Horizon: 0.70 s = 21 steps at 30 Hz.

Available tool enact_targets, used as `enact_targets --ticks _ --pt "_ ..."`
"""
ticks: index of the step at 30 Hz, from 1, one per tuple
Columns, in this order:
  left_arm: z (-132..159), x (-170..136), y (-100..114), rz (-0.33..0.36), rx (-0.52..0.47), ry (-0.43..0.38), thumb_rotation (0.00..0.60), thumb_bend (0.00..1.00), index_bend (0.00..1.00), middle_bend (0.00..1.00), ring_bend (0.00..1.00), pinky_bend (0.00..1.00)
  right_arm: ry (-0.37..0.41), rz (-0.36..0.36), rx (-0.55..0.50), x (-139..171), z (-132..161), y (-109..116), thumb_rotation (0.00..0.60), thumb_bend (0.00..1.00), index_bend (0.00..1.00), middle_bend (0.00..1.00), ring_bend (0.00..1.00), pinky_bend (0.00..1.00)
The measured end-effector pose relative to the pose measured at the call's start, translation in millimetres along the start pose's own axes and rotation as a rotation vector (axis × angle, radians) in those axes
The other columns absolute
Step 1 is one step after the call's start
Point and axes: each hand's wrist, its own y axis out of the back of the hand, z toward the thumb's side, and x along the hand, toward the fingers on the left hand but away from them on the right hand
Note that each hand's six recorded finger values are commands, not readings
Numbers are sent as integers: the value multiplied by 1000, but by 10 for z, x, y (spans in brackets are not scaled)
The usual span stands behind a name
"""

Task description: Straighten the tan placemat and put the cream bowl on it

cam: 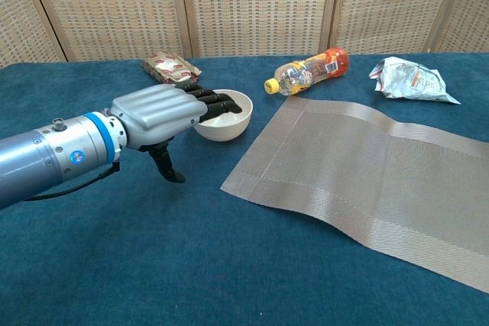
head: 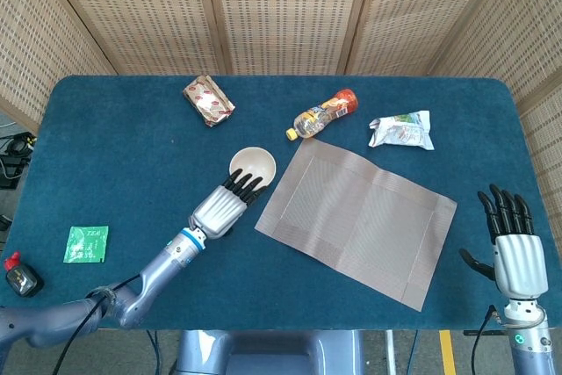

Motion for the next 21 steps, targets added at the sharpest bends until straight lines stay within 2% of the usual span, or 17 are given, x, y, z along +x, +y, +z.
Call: enact_targets --ticks 12,21 --pt "230 324 -147 -41 46 -28 600 71 0 0 0 0 -20 -13 -16 -38 -71 34 600 239 36 0 0 0" --pt "363 444 -178 -42 70 -47 600 77 18 0 0 0 -29 -29 -29 -55 -109 76 600 239 35 0 0 0"
